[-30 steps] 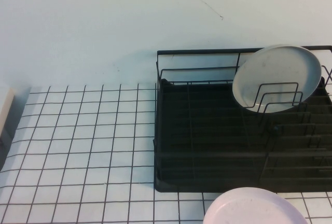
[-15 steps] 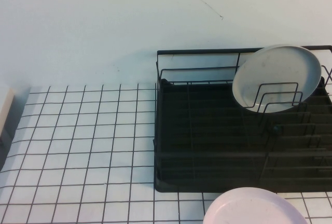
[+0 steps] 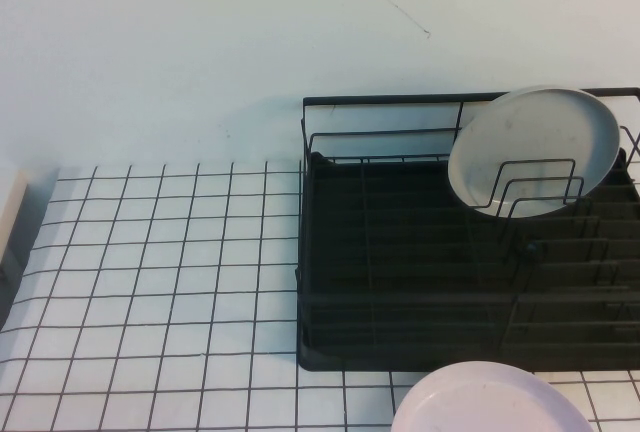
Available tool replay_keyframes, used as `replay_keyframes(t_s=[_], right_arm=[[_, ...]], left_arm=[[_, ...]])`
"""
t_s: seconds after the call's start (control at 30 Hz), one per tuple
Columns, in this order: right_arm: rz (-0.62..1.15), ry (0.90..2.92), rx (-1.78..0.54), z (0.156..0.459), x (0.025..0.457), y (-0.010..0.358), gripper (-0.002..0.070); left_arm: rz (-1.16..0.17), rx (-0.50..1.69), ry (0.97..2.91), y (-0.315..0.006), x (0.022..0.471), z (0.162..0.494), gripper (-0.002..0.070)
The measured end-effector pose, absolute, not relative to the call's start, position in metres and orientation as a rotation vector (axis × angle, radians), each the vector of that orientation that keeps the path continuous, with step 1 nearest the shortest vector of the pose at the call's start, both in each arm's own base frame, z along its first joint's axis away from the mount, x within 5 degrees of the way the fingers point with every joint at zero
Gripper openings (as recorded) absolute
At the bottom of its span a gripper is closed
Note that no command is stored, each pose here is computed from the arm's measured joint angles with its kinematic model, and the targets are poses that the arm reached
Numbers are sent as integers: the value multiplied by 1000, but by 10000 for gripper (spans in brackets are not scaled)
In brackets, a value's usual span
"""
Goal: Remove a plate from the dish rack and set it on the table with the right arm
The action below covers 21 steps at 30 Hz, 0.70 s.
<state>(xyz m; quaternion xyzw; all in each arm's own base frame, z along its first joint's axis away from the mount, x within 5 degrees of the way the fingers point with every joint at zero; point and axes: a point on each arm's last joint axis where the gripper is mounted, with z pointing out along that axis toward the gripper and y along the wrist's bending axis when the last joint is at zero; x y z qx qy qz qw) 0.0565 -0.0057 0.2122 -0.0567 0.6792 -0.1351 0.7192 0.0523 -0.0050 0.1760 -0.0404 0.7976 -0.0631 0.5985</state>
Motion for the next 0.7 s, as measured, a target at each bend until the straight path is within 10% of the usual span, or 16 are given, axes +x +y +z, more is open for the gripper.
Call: replay_keyframes(t_s=[0.7], right_arm=[[-179, 1892, -118, 169, 52, -2, -2]], left_arm=[[-146, -94, 1850, -5, 52, 176, -3]])
